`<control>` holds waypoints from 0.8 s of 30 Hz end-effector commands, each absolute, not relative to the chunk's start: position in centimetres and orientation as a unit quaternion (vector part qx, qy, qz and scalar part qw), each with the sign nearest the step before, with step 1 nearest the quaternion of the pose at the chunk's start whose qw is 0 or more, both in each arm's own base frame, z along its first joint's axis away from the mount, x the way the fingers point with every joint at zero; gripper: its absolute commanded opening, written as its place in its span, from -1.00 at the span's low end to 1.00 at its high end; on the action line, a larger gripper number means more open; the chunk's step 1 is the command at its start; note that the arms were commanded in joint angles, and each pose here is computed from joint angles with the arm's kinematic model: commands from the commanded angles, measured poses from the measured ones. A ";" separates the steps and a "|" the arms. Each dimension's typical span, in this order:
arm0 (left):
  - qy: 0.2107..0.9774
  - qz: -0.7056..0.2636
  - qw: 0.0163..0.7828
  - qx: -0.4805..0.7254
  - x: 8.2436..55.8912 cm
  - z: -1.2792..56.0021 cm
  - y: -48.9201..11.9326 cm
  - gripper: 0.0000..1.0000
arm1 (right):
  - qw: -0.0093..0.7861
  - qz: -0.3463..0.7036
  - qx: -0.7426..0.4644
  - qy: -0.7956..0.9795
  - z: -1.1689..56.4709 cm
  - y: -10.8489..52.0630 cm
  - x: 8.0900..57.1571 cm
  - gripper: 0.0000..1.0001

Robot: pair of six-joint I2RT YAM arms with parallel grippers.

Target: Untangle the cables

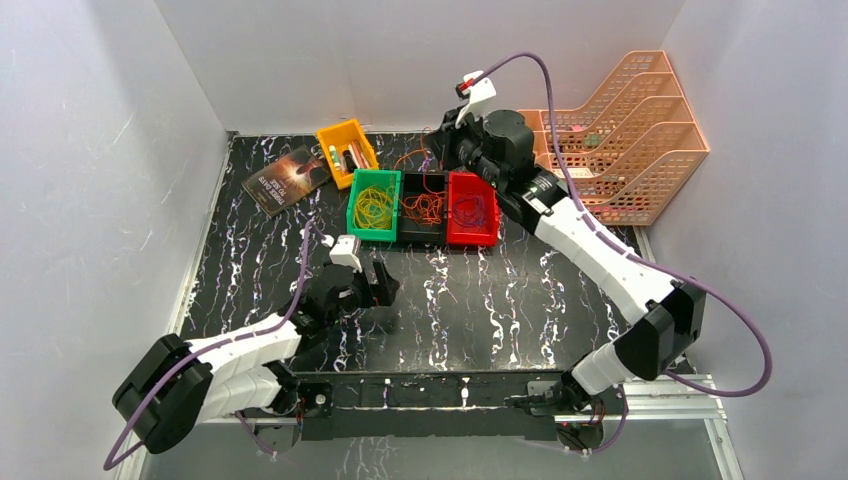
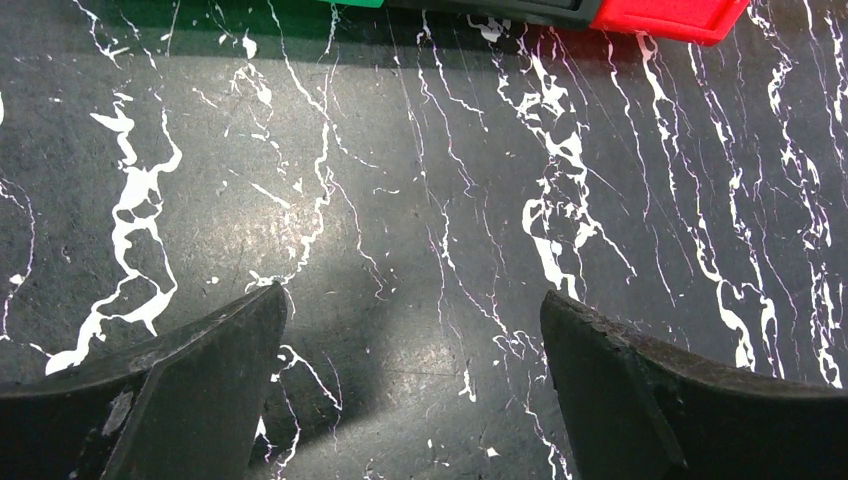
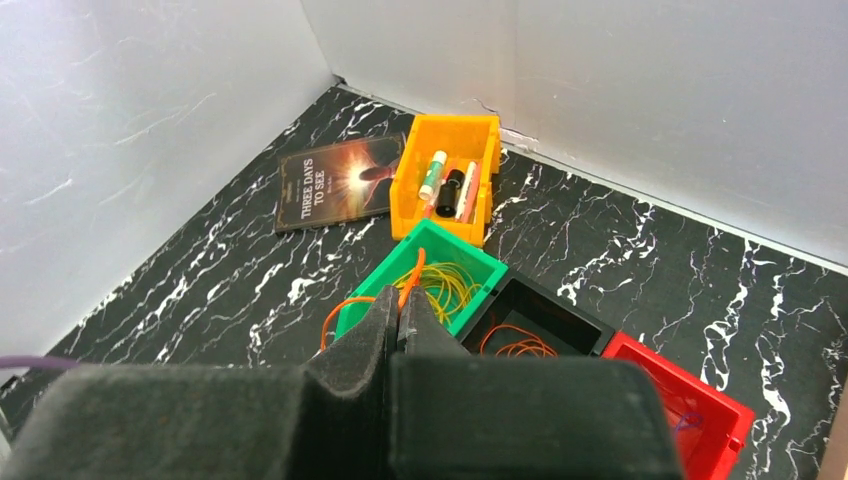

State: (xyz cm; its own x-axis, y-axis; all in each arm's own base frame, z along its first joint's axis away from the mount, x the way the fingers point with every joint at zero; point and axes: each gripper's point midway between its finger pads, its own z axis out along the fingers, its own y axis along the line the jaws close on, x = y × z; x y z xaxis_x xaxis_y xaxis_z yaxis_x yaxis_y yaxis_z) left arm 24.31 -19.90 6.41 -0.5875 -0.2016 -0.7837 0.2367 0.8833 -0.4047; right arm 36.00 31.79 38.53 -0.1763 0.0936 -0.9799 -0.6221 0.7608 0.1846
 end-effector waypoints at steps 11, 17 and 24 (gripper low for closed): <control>0.853 -0.238 0.463 0.034 24.4 8.4 -20.0 0.97 | 0.600 0.376 -0.190 0.680 35.6 32.6 41.6 -1.00; 0.854 -0.230 0.465 0.028 24.4 8.5 -19.6 0.97 | 0.581 0.381 -0.193 0.693 32.7 33.2 42.9 -1.00; 0.854 -0.225 0.468 0.024 24.3 8.4 -19.2 0.97 | 0.567 0.386 -0.193 0.701 31.4 33.3 43.1 -1.00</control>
